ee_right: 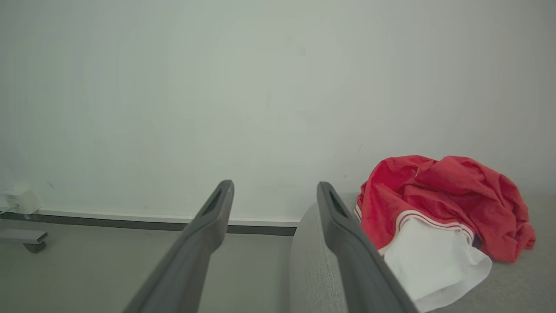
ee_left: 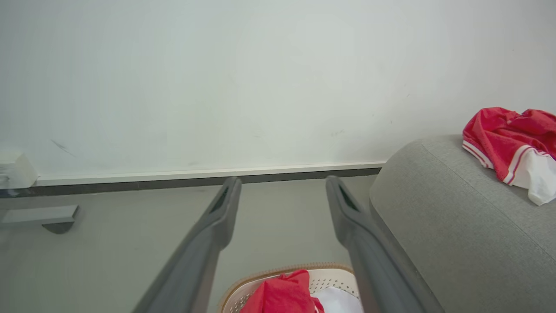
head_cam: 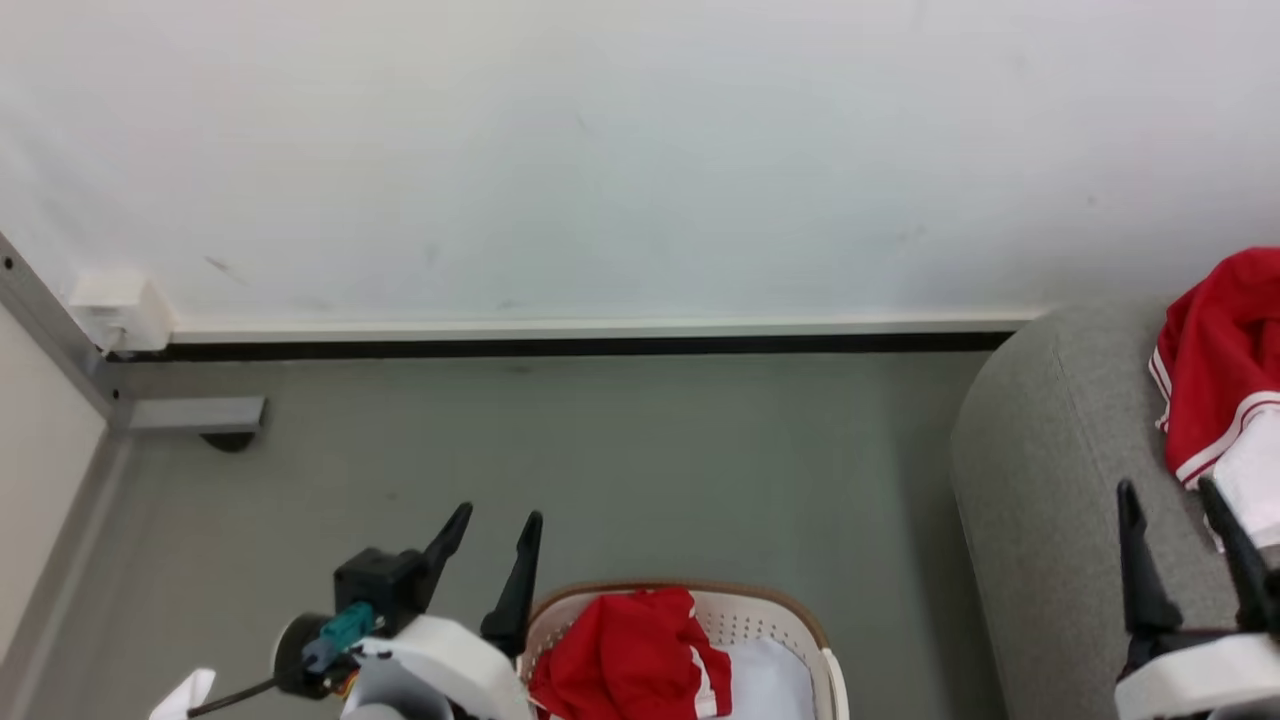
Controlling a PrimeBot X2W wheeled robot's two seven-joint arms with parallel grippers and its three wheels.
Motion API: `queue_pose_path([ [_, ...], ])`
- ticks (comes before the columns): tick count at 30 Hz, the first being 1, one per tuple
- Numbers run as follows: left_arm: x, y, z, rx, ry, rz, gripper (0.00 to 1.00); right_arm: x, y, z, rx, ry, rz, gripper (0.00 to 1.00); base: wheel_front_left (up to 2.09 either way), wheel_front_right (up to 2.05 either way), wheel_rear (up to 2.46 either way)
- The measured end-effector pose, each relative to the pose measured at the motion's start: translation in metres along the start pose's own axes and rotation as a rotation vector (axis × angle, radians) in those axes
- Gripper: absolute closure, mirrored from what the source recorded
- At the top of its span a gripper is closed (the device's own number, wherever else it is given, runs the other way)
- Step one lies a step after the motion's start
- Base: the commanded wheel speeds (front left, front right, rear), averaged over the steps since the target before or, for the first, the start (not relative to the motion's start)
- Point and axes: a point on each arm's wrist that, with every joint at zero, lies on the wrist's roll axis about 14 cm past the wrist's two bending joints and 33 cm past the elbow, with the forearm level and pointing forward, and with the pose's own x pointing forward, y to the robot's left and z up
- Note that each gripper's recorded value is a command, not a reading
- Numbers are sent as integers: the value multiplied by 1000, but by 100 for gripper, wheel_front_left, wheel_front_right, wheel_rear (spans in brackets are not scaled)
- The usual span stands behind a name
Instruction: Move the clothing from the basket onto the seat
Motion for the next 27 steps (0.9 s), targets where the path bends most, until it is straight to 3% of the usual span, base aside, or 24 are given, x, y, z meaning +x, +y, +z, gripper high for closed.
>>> queue_pose_path([
  [10,-26,32,3,0,-32,131,0,-41,32,-31,5,80,23,0,0,0,0],
  [27,-55,48,-10,-43,-42,233,0,-57,41,-35,22,92,17,0,0,0,0],
])
